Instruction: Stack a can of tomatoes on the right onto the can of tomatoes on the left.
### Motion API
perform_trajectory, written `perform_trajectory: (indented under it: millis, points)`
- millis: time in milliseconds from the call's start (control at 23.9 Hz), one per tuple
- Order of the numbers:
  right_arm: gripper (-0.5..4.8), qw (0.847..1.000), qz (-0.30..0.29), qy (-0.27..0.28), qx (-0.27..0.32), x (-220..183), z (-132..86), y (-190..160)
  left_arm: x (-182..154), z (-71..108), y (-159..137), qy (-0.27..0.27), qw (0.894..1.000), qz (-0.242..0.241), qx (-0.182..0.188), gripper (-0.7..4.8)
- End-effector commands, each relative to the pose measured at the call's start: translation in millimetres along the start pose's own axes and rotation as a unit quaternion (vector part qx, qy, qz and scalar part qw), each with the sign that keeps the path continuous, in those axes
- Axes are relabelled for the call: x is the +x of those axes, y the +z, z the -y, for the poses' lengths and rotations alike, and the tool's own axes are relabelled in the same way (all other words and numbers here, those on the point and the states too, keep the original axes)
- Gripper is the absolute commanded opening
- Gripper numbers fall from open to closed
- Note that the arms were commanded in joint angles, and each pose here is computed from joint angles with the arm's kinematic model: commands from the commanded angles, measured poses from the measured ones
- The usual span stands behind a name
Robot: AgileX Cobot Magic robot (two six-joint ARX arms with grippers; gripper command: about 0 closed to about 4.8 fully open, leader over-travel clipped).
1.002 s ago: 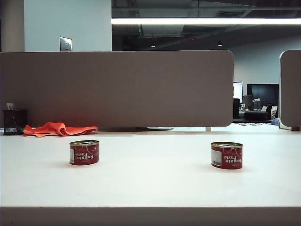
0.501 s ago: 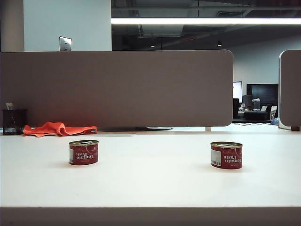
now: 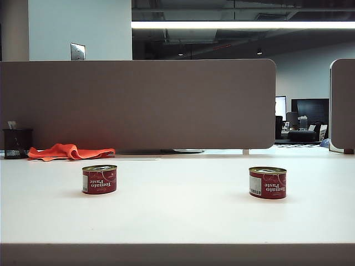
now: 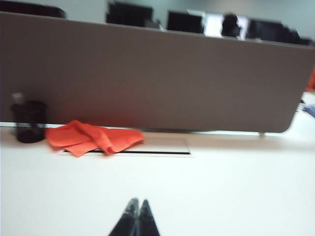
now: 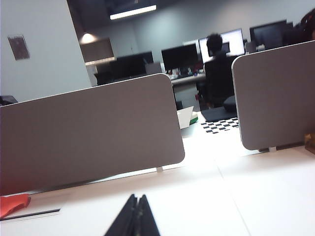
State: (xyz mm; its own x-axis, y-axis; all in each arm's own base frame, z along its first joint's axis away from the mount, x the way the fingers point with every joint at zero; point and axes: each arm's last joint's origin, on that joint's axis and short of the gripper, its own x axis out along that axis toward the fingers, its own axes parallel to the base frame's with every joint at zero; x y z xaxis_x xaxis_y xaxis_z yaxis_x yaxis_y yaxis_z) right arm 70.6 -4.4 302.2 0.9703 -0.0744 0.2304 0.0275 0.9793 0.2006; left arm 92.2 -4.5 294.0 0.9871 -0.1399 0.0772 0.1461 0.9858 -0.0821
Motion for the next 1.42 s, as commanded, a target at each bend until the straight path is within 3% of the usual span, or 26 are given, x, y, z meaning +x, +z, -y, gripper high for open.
perform_trajectory:
  millis: [42,334,459,543,668,835,919,1044,1086,1211,1420]
  points:
    - [-0.06,0.999,-0.029,0.011,-0.019,11,-6,23,15,1.1,19,-0.022,1.0,-0.016,0.0,-0.05]
    - [-0.06,0.986,-0.15,0.043,-0.054,59,-17,52,42,7.8,48,-0.072,0.997,-0.041,-0.001,-0.05]
    - [-0.06,0.971,-0.216,0.067,-0.078,84,-26,50,46,17.7,49,-0.134,0.986,-0.097,0.017,-0.05]
    - [-0.06,0.958,-0.253,0.09,-0.105,98,-35,42,50,22.5,47,-0.152,0.979,-0.135,0.024,-0.05]
    - [-0.06,0.924,-0.321,0.142,-0.151,124,-62,15,57,28.7,44,-0.171,0.961,-0.215,0.015,-0.05]
    - [-0.01,0.895,-0.377,0.161,-0.176,143,-79,-15,61,32.7,42,-0.185,0.956,-0.228,0.014,-0.05]
    - [0.51,0.882,-0.403,0.167,-0.181,151,-84,-31,61,32.9,40,-0.185,0.954,-0.238,0.013,-0.05]
    - [2.45,0.86,-0.444,0.168,-0.188,162,-89,-57,62,33.1,37,-0.186,0.949,-0.253,0.01,-0.05]
    - [3.33,0.852,-0.458,0.167,-0.19,166,-89,-66,62,33.4,37,-0.191,0.947,-0.257,0.007,-0.05]
    - [4.71,0.836,-0.489,0.163,-0.187,177,-91,-88,61,35.2,36,-0.196,0.946,-0.259,0.004,-0.05]
    - [4.79,0.814,-0.53,0.159,-0.177,193,-96,-116,61,37.3,36,-0.203,0.944,-0.259,0.006,-0.05]
